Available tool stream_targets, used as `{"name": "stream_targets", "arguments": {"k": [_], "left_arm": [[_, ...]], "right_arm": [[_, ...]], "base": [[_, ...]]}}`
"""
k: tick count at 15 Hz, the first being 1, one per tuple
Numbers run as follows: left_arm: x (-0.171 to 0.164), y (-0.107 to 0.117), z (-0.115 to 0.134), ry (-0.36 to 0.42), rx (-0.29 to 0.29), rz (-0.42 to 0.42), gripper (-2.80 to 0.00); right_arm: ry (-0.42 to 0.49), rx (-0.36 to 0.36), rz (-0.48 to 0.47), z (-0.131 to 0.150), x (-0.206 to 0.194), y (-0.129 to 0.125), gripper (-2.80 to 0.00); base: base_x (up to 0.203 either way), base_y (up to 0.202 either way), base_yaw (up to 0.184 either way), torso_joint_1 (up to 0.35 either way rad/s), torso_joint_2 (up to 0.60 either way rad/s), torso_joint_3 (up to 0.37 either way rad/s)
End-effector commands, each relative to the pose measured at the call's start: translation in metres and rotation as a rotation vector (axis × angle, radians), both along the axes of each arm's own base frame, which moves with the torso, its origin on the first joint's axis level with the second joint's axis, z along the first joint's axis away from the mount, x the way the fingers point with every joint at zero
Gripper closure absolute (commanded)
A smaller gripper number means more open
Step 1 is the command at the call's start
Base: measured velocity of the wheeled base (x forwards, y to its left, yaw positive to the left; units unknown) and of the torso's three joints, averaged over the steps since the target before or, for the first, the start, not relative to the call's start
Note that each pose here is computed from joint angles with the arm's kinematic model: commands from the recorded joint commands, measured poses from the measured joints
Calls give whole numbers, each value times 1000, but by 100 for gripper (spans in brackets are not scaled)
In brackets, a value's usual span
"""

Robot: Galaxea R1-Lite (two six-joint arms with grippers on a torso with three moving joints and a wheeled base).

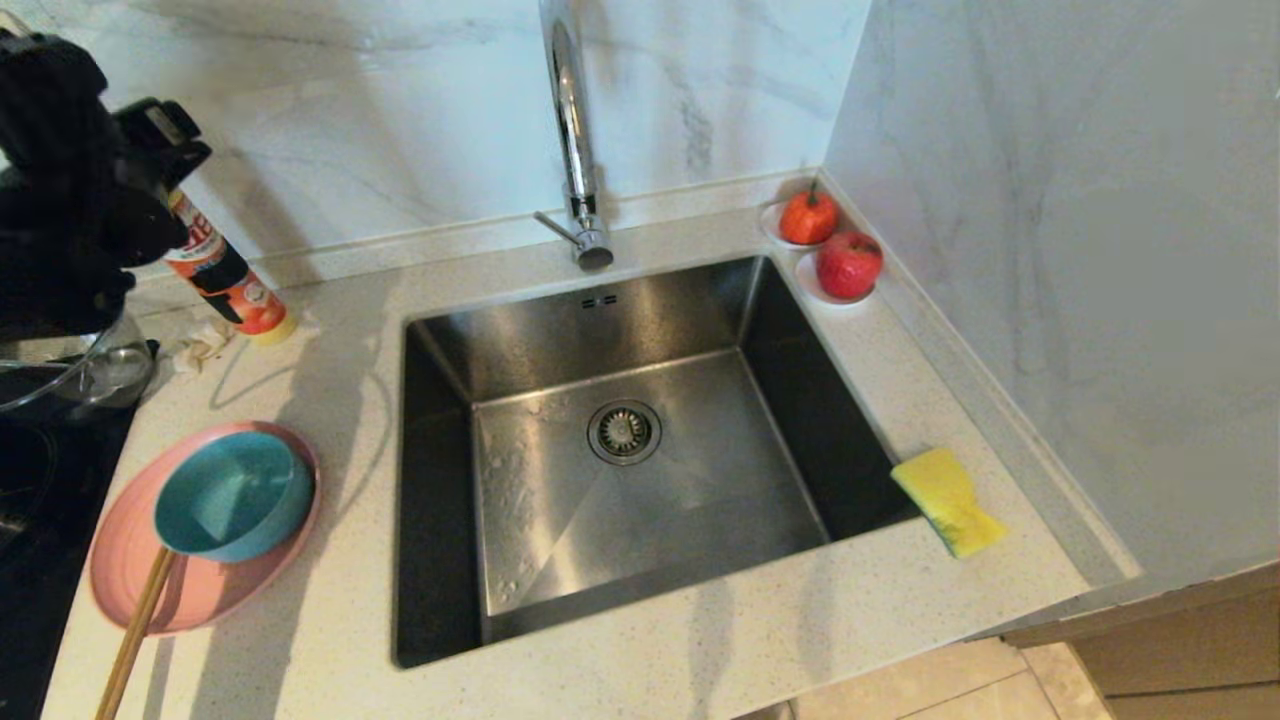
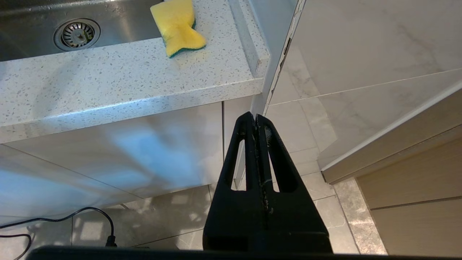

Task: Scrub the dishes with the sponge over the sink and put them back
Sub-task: Turn on the faucet

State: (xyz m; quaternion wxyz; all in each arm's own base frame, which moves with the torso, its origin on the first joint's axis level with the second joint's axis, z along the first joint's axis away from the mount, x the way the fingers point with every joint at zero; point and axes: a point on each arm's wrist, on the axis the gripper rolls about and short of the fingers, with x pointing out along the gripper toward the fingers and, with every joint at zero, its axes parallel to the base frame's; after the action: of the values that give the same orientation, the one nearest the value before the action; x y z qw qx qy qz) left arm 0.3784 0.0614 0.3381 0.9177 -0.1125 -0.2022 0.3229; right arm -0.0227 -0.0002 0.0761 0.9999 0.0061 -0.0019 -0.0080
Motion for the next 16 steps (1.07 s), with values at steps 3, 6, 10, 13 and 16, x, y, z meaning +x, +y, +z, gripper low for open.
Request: {"name": "stream_targets", "arguments": {"k": [3, 6, 10, 13, 16], "left_arm": [[-81, -12, 83, -121, 32, -38, -280], [-134, -23, 106, -76, 47, -106, 0], [-197, -38, 117, -1, 64, -214, 0], [-223, -47, 106, 80, 49, -305, 0], [-248, -62, 93, 174, 7, -451, 0]], "right_arm": [[1, 0, 1, 0, 0, 0, 0], [1, 0, -1, 0, 0, 0, 0], [1, 0, 1, 0, 0, 0, 0], [1, 0, 0, 0, 0, 0, 0], [1, 0, -1, 0, 0, 0, 0]], "base": [[0, 0, 0, 0, 0, 0], [0, 0, 0, 0, 0, 0], [0, 0, 0, 0, 0, 0], [0, 0, 0, 0, 0, 0], [0, 0, 0, 0, 0, 0]]}}
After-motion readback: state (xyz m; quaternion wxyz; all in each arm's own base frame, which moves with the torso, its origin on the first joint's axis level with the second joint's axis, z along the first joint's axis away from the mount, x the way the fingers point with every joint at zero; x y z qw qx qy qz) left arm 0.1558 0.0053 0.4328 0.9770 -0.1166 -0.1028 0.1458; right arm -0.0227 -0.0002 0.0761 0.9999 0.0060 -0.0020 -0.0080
